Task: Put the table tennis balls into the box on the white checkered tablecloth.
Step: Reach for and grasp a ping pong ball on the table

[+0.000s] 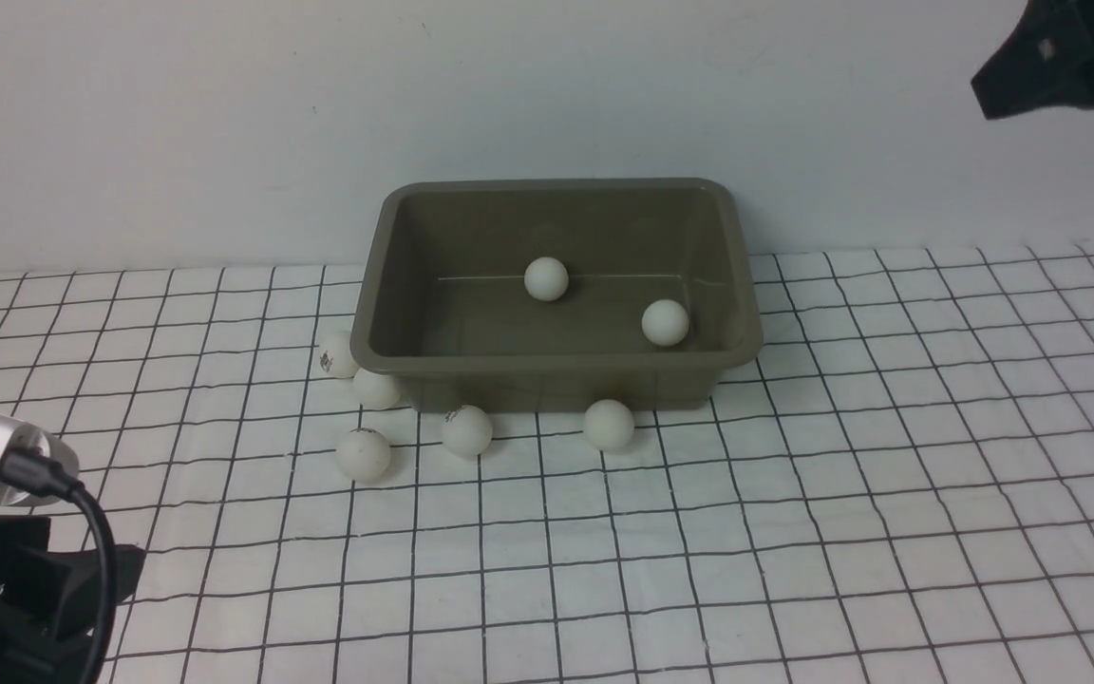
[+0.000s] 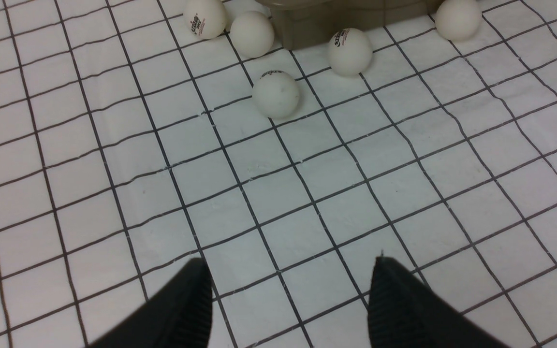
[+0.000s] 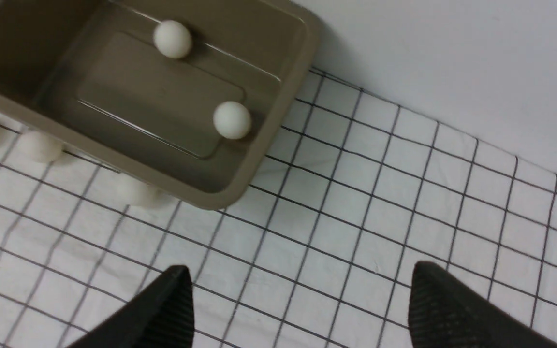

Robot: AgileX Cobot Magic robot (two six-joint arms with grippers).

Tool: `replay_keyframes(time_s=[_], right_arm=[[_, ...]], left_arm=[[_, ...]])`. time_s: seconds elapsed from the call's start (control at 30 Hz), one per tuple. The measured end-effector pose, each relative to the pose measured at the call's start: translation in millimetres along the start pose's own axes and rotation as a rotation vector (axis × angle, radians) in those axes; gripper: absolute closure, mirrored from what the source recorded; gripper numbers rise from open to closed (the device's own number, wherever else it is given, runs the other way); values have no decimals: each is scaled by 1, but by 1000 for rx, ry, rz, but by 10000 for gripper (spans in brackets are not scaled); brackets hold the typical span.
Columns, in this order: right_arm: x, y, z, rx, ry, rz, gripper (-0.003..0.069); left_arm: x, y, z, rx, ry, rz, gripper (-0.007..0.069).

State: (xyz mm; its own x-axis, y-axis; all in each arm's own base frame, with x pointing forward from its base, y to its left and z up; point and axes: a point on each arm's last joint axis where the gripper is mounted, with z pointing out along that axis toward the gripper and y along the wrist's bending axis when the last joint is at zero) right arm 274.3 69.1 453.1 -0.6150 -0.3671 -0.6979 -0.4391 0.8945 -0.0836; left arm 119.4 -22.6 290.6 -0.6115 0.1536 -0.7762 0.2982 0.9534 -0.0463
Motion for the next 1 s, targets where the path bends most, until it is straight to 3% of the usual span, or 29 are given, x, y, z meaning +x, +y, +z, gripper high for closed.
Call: replay_keyframes(time_s=[0.33, 0.53, 0.77, 1.0], right_arm=[[22, 50, -26, -150, -19, -3, 120], [61, 86, 23, -225, 98, -82, 120], [116, 122, 100, -258, 78, -117, 120], [130, 143, 150, -268, 65, -128, 120]], left_arm=[[0, 0, 0, 1, 0, 0, 230], [0, 0, 0, 2, 3, 0, 230], [1, 0, 0, 5, 7, 0, 230], [1, 0, 0, 5, 7, 7, 230]])
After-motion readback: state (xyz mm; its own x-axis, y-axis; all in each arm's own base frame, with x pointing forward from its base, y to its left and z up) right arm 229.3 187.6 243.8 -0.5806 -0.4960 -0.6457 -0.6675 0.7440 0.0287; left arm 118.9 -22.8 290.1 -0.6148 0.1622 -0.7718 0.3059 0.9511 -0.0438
